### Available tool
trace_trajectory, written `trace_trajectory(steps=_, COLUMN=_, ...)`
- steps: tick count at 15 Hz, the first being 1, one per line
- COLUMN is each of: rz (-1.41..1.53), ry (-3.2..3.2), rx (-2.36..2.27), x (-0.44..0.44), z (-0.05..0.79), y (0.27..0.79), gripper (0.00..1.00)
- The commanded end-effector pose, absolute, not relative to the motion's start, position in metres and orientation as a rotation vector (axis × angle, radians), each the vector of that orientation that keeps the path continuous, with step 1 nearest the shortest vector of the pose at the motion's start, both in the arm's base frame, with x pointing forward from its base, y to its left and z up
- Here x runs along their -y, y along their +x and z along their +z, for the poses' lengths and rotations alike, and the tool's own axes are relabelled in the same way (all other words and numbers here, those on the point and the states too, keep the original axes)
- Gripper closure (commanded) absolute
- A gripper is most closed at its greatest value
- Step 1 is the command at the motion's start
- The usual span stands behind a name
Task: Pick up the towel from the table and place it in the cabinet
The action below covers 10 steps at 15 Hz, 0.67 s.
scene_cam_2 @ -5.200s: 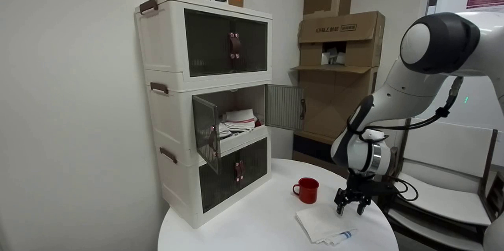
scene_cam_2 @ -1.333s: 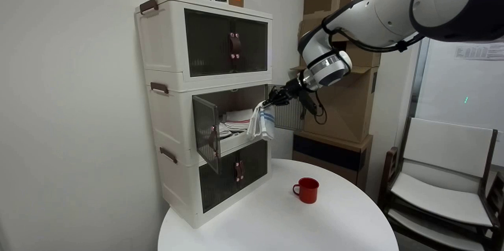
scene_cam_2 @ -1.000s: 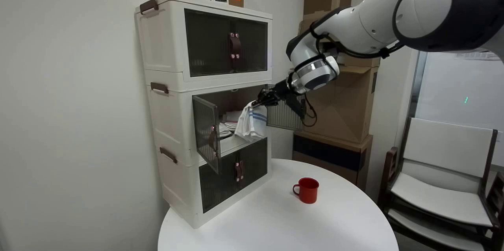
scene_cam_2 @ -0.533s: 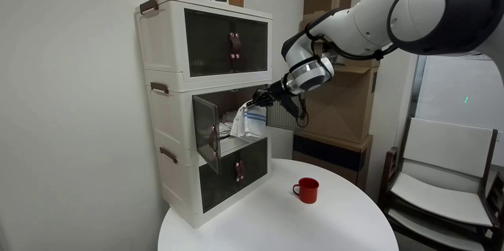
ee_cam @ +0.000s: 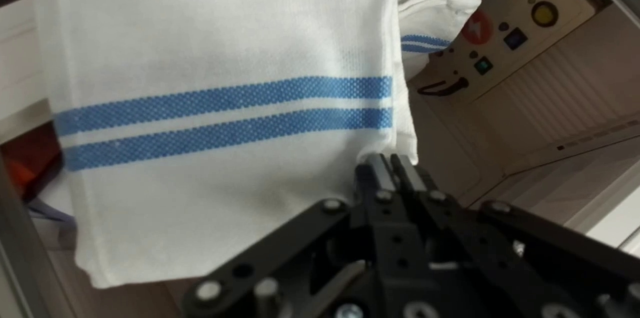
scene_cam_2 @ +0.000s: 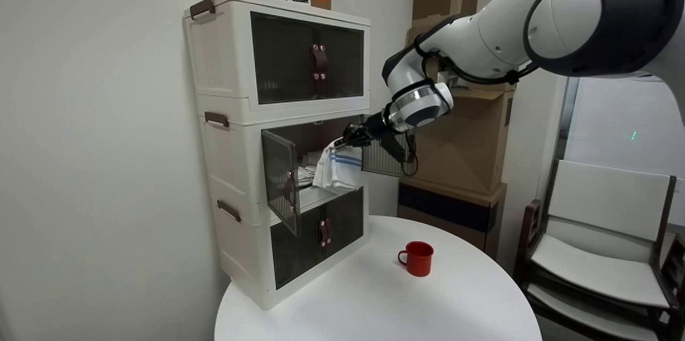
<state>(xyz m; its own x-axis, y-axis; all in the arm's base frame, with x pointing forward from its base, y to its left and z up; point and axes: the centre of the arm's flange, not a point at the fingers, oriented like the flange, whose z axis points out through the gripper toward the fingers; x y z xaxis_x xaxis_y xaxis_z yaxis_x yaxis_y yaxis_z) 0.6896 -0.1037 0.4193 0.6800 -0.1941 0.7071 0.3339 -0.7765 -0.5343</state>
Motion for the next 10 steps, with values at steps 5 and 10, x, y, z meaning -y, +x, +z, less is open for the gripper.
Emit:
trace_trajectory(steps=5, rz=-1.117, ry=-2.150, rx=0.186, x=0.069, z=0.404, y=0.700, gripper=0.99)
trace_trajectory(steps=10, rz=-1.185, ry=-2.149, rx=0.225, x=0.059, z=0.376, y=0.722, gripper=0.99)
